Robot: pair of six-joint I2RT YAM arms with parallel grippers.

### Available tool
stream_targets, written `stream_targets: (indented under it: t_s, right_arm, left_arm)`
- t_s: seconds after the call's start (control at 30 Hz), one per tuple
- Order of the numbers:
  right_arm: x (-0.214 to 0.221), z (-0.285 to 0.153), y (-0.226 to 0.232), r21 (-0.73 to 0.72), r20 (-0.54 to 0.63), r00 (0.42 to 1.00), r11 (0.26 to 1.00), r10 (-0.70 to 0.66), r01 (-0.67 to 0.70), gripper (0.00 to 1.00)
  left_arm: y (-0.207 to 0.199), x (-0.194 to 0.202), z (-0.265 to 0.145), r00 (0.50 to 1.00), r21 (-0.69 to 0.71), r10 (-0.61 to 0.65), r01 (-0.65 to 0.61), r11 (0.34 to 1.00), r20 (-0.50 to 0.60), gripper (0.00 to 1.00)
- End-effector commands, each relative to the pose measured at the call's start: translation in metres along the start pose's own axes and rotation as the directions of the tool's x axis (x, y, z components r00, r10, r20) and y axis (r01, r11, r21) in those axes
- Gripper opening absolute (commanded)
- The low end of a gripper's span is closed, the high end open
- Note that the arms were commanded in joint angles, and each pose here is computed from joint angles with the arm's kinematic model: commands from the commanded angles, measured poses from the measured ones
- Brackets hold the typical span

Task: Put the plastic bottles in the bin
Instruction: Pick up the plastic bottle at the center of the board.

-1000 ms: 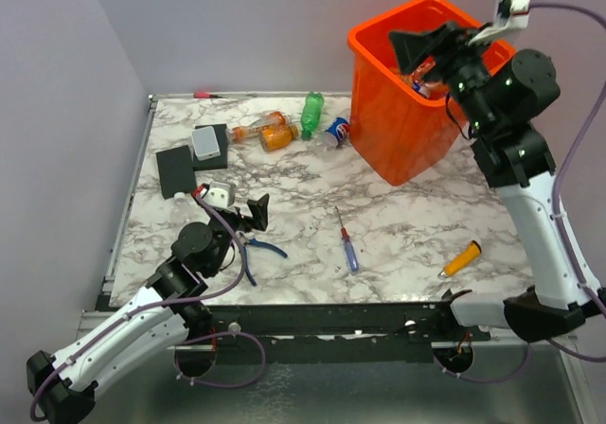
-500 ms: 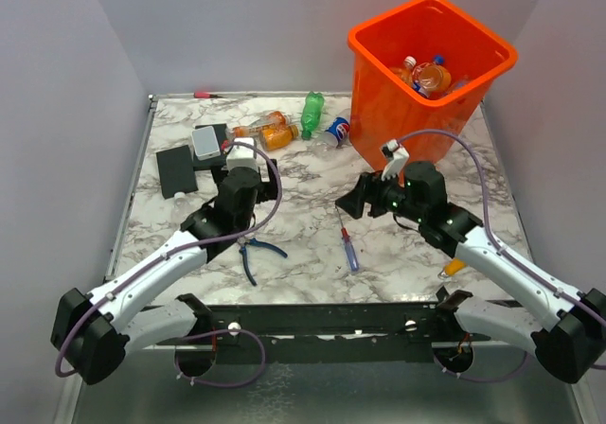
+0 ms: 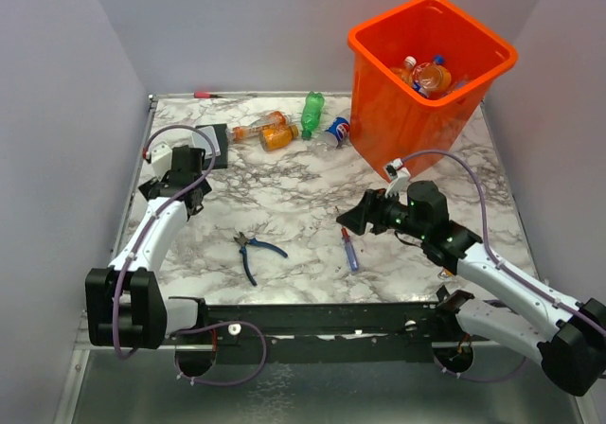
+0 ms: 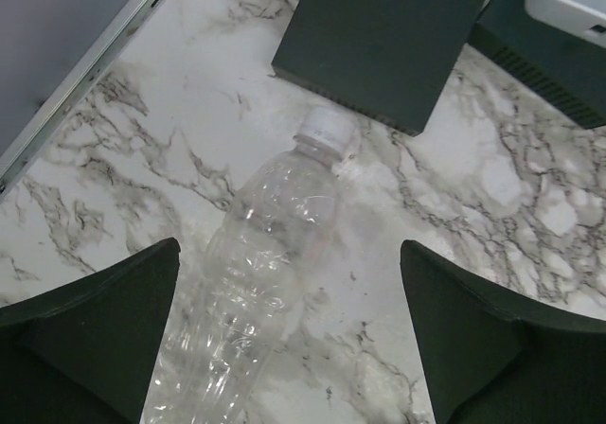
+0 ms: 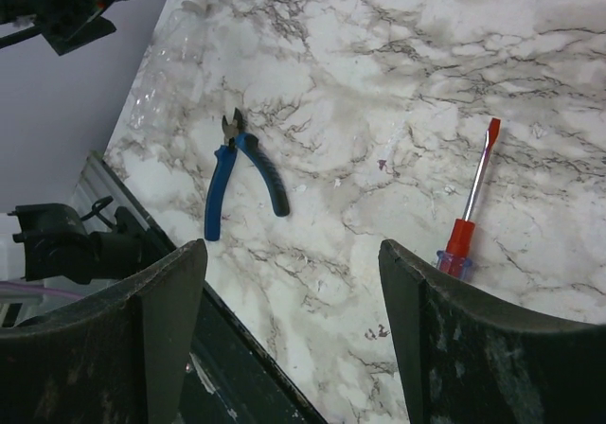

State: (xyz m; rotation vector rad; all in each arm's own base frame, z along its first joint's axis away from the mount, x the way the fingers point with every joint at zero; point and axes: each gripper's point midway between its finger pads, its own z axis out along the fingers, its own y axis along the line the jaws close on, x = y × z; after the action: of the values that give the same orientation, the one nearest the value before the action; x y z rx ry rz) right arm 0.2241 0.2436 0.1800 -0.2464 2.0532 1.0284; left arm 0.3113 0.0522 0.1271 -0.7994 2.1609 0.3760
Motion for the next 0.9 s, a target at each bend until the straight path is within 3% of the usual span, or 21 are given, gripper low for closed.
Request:
stream_targets:
  t_s: [0.0, 0.27, 0.5, 0.87]
  right_arm:
    - [0.004, -0.002, 0.016, -0.085, -0.018, 1.000, 0.996, 0.006, -0.007, 0.76]
    - [0.000, -0.003, 0.015, -0.071, -0.014, 0.999, 0.997, -0.030, 0.029, 0.76]
    - [-0.005, 0.000, 0.015, -0.065, -0.009, 0.999, 0.997, -0.033, 0.032, 0.76]
    - [-0.005, 0.000, 0.009, -0.026, -0.016, 1.000, 0.999, -0.025, 0.025, 0.76]
  left_arm:
    - [0.031, 0.026, 0.014, 0.997, -0.115, 0.024, -0.034, 0.993, -0.080, 0.99]
    - [0.036, 0.070, 0.028, 0.981, -0.095, 0.082, -0.100, 0.990, -0.173, 0.99]
    - [0.030, 0.083, 0.036, 0.976, -0.067, 0.082, -0.097, 0.993, -0.202, 0.98]
    - [0.020, 0.101, 0.040, 0.976, -0.005, 0.030, -0.032, 0.999, -0.215, 0.78]
